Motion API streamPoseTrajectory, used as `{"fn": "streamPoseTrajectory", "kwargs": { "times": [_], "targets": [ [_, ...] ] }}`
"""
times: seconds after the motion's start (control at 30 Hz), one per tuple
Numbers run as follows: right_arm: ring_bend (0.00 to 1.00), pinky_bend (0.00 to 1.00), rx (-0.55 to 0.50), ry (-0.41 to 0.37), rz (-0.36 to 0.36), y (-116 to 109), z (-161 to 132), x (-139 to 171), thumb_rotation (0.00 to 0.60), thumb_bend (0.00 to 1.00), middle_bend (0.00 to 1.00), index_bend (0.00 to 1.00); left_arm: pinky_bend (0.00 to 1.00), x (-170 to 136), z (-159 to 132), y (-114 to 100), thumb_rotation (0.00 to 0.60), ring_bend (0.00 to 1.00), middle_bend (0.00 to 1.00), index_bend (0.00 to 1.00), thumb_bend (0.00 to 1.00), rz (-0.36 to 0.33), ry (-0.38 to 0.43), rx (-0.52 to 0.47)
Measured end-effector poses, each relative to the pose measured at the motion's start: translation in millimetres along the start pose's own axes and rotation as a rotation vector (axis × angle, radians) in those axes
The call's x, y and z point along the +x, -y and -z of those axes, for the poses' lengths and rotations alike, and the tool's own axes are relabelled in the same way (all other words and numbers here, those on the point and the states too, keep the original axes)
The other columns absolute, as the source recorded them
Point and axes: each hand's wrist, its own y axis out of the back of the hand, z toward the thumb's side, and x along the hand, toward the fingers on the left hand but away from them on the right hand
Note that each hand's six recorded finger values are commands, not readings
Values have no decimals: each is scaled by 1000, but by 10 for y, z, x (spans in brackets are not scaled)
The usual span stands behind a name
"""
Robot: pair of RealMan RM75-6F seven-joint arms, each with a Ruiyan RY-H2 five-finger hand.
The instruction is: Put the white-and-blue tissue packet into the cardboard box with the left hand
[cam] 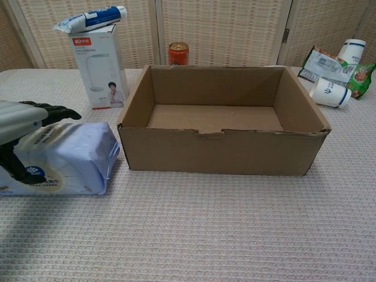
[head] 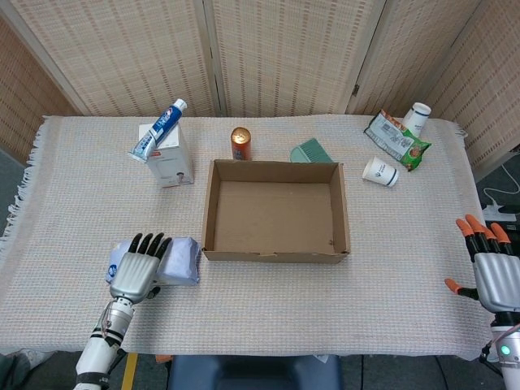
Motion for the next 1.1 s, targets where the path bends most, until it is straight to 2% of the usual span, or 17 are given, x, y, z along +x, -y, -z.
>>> {"fn": "streamPoseTrajectory", "kwargs": {
  "times": [0.4, 0.53, 0.57, 0.67, 0.8, 0.9, 1.1],
  "targets": [
    [0, 0, 1, 1, 0, -3, 1, -1, 600, 5, 0, 45, 24, 198, 6, 149, 600, 0, 0, 0, 203, 71, 6, 35],
    [0, 0, -1, -1, 0, -8, -1, -1, 600, 3, 0, 45, 84, 238, 10, 186, 600, 1, 3, 0, 205, 86, 13, 37],
    [0, 0, -2, 0, 2, -12, 1, -1, 600, 2, 0, 45, 115, 250, 17, 190, 600, 20, 26, 0, 206, 88, 14, 39],
    [0, 0, -2, 2, 2, -14, 7, 0, 600, 2, 0, 45, 263, 274, 36, 173, 600, 175, 205, 33, 227, 77, 15, 46],
    [0, 0, 1, 0, -1, -5, -3, 0, 600, 3, 0, 45, 477, 284, 70, 124, 600, 341, 399, 213, 261, 37, 6, 41],
    [0, 0, 0, 0, 1, -9, -5, 3, 600, 3, 0, 45, 560, 293, 103, 100, 600, 421, 490, 305, 283, 4, -5, 33],
    [0, 0, 0, 2, 2, -13, 1, 2, 600, 3, 0, 45, 628, 276, 161, 70, 600, 504, 582, 402, 305, -34, -17, 29]
  ]
}}
